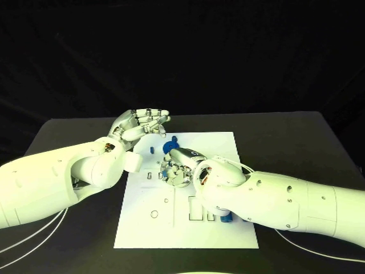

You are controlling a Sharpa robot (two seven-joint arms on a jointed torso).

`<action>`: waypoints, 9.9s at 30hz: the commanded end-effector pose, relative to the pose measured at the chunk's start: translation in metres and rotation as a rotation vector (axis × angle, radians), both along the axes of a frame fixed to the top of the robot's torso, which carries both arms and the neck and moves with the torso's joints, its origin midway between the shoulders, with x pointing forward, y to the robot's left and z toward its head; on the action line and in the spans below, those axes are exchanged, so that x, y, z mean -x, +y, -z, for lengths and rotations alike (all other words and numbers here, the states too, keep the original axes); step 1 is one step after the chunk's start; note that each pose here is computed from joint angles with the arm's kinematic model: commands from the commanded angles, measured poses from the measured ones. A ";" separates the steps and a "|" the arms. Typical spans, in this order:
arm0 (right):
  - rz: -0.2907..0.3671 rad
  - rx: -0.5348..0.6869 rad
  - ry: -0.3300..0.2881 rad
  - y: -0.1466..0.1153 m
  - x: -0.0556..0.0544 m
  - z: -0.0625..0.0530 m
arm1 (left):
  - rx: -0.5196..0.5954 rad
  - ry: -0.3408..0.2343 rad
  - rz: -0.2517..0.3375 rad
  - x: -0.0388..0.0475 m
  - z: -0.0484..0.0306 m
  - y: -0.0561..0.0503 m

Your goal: Assemble the parts on the task board

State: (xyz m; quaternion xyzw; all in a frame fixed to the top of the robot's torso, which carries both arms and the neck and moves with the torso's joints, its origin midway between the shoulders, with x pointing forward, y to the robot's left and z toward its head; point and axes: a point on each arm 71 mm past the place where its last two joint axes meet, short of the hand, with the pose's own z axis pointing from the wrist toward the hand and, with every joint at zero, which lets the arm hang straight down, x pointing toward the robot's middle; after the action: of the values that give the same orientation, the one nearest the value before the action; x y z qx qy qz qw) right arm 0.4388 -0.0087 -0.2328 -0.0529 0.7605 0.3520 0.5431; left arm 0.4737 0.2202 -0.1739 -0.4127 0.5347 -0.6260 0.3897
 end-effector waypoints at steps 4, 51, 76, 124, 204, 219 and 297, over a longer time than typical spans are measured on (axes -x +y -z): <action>0.003 0.035 -0.016 0.001 0.000 0.002 | 0.013 -0.010 0.016 0.0003 -0.0015 -0.002; 0.015 0.024 -0.032 0.001 -0.002 0.005 | 0.010 -0.002 0.016 -0.0001 -0.0007 -0.001; 0.014 -0.076 -0.101 -0.003 0.004 -0.006 | -0.015 0.003 -0.015 -0.0052 0.0021 0.010; 0.398 -0.530 -0.072 -0.226 -0.067 -0.055 | -1.000 0.299 0.197 0.0015 0.0495 0.035; 0.434 -0.531 -0.049 -0.226 -0.067 -0.044 | -1.181 0.332 0.379 -0.0095 0.0649 -0.018; 0.433 -0.532 -0.048 -0.225 -0.067 -0.044 | -1.180 0.327 0.392 -0.0094 0.0652 -0.022; 0.413 -0.509 -0.030 -0.220 -0.064 -0.038 | -1.348 0.228 0.341 -0.0087 0.0564 -0.022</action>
State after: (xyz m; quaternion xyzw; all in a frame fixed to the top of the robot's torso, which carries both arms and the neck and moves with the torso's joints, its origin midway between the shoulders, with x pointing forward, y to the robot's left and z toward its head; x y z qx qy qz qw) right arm 0.5031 -0.2305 -0.1946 0.2429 0.6329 0.4083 0.6113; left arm 0.4837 0.2005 -0.2305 -0.0718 0.8968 -0.1700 0.4021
